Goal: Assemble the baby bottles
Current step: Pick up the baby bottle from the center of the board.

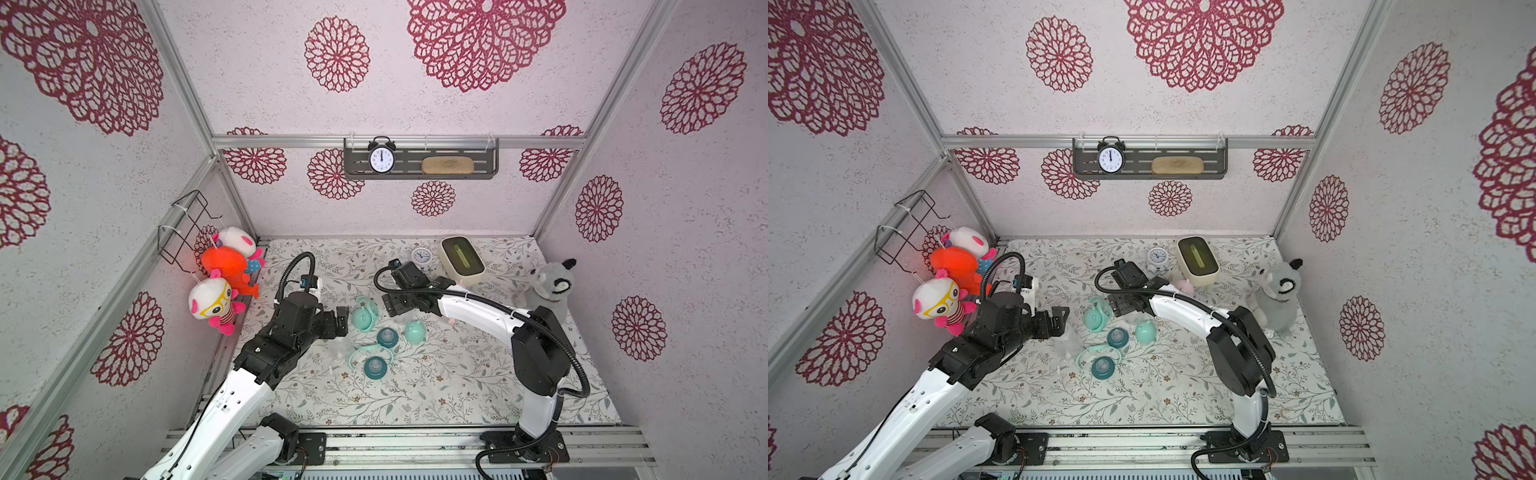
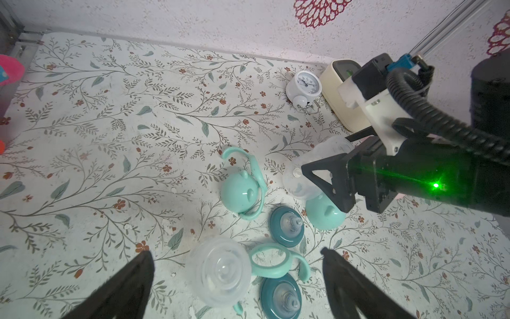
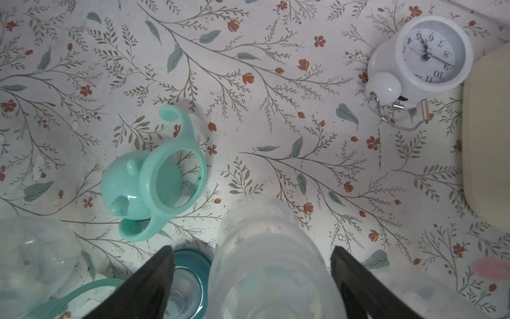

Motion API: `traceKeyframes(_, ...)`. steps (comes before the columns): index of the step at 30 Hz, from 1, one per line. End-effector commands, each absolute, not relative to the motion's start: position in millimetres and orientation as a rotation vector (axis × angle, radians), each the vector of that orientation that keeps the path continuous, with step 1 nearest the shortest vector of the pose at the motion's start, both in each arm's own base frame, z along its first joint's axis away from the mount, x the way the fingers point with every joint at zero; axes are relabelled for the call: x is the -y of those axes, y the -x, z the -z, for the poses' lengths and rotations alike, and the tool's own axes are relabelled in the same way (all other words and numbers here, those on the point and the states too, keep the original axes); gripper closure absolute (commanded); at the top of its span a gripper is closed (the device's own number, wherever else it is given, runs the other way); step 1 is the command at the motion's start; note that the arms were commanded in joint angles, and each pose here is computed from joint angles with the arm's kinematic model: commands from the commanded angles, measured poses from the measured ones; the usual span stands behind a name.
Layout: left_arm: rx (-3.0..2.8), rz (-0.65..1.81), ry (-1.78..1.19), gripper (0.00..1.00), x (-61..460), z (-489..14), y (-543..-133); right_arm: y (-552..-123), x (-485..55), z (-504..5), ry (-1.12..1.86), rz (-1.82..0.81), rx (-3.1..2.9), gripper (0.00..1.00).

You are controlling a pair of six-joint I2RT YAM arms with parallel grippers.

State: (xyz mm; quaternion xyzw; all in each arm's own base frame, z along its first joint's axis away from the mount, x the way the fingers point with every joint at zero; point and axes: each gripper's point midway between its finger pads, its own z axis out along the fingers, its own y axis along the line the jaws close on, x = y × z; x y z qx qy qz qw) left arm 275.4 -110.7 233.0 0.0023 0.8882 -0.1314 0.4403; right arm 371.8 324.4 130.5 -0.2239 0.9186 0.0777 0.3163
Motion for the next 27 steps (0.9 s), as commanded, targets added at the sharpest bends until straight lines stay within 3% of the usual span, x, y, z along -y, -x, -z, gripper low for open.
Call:
traceKeyframes(1,-2.219,0.339,0.012,0.02,110,-228,-274,-380,-324,-135,0.527,-0.232,-2.4,0.13)
traceKeyframes(12,-2.23,0.362,-0.009,0.02,118,-223,-280,-376,-319,-122,0.53,-0.211,-2.425,0.27)
traceKeyframes(18,-2.202,0.421,-0.042,0.02,128,-226,-284,-378,-318,-125,0.538,-0.196,-2.415,0.42)
traceKeyframes(27,-2.111,0.532,-0.155,0.02,155,-238,-294,-375,-315,-175,0.587,-0.204,-2.35,0.45)
